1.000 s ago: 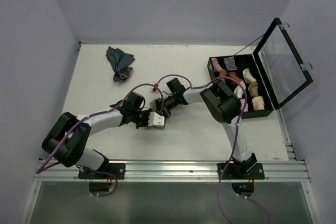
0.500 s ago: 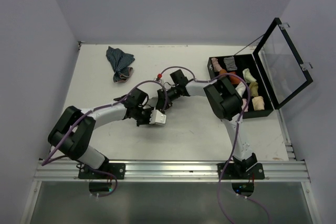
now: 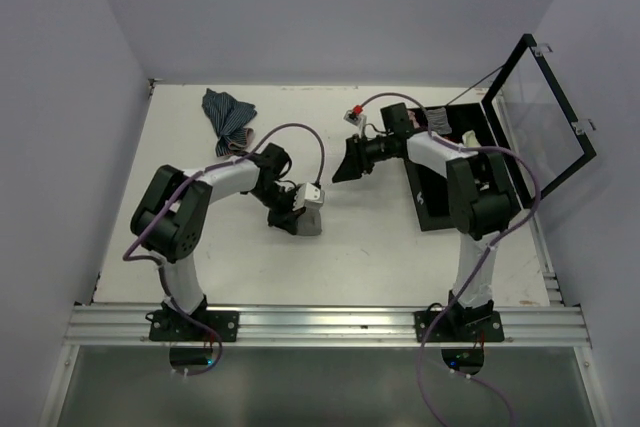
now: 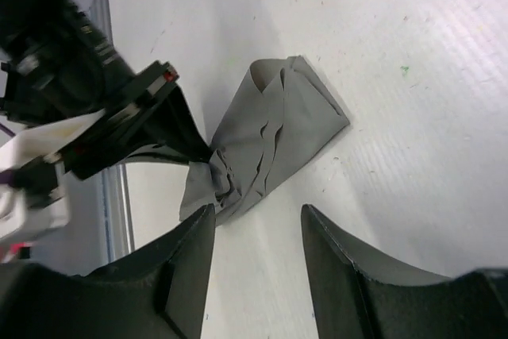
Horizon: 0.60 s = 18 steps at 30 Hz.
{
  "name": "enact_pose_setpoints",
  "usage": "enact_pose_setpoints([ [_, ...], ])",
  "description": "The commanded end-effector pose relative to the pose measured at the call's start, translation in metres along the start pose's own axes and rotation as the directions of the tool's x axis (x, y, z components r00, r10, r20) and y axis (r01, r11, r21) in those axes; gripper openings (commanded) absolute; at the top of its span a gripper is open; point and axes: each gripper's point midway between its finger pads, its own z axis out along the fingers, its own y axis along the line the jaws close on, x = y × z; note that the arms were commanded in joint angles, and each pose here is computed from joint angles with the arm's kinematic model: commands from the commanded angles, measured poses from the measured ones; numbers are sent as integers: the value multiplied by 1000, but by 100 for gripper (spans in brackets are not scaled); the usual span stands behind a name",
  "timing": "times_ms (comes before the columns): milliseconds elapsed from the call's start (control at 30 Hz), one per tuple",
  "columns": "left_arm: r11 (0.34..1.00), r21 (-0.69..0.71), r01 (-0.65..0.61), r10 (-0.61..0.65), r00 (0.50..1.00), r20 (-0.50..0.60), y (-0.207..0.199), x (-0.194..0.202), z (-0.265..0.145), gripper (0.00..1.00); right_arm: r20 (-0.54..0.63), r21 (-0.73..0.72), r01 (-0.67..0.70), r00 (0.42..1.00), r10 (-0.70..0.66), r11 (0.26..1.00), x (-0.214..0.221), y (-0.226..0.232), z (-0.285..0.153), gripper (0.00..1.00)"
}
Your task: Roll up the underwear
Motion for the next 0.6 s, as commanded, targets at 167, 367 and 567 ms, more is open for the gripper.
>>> enact_pose_setpoints([
  [167,914,218,343,-312,936,-163,-19,46,16,0,-48,111,363,932,-359,925,6,52,-52,50],
  [367,864,280,417,-378,907,-187,-11,55,23,0,-180,44,629,769,-613,776,36,89,-24,53],
  [567,841,304,449,-406,893,-196,-5,59,27,0,-188,2,862,498,-846,507,53,109,25,57],
])
